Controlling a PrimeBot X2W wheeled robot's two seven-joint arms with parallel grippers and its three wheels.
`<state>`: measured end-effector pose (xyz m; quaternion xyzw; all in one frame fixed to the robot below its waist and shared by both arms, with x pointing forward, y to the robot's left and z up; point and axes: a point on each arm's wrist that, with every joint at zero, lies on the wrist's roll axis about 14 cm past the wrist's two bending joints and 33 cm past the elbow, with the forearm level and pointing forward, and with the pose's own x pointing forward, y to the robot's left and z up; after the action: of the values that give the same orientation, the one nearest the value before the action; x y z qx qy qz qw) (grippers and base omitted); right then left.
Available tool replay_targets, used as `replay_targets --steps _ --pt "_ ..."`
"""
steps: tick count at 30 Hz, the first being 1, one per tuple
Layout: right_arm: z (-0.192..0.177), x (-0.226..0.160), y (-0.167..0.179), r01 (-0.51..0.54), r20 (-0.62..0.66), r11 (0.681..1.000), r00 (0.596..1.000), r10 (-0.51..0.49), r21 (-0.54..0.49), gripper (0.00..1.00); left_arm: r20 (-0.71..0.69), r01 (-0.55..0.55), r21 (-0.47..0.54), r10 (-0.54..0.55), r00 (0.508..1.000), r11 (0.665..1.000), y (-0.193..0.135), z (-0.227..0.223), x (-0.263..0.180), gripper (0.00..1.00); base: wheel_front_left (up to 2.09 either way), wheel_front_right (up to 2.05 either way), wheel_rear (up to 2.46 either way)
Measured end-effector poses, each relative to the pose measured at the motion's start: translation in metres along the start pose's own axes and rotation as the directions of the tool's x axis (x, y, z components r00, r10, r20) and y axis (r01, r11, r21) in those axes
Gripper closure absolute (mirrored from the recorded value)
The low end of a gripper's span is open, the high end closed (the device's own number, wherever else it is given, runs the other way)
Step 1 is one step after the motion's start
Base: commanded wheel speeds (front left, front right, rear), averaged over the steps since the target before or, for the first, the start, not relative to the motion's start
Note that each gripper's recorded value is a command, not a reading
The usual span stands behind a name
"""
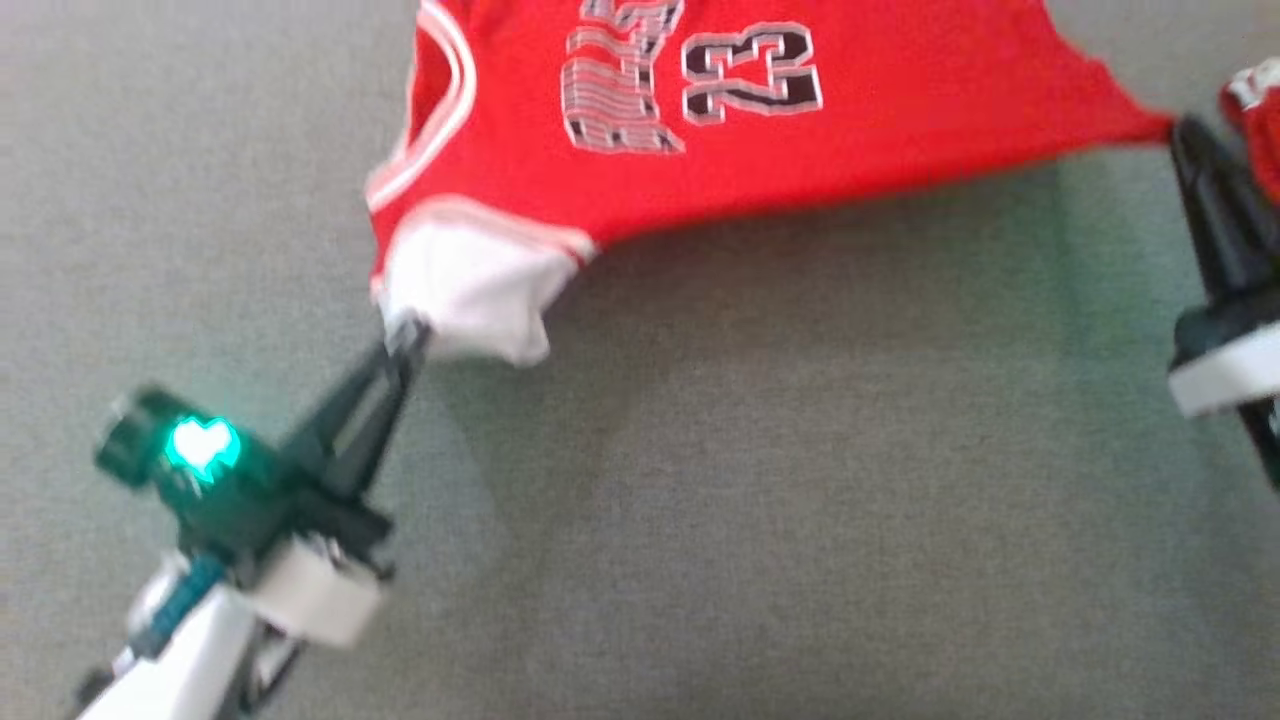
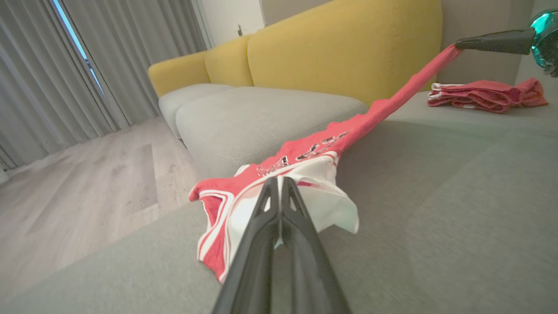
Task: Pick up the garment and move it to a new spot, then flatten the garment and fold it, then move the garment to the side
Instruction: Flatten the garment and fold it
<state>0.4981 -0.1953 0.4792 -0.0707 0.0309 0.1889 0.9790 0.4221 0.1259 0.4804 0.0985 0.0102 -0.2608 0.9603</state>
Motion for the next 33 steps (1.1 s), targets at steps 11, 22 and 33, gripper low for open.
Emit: replay_targets --steps 11,22,33 --pt "-0.017 -0.085 0.018 0.003 -0.105 0.998 0.994 0.004 0.064 1.00 -0.181 0.022 -0.176 -0.054 0.982 0.984 -0.061 -0.018 -0.080 1.00 0.00 0.00 0.00" --pt "-0.041 -0.082 0.019 0.044 -0.173 0.989 0.985 -0.019 0.141 1.00 -0.094 0.024 -0.140 -0.038 0.995 0.990 -0.034 0.001 -0.045 1.00 0.00 0.00 0.00" --pt "-0.049 -0.016 -0.001 0.057 -0.159 0.992 0.987 -0.038 0.114 1.00 0.027 0.031 0.053 -0.033 0.999 0.998 0.016 0.003 0.043 1.00 0.00 0.00 0.00"
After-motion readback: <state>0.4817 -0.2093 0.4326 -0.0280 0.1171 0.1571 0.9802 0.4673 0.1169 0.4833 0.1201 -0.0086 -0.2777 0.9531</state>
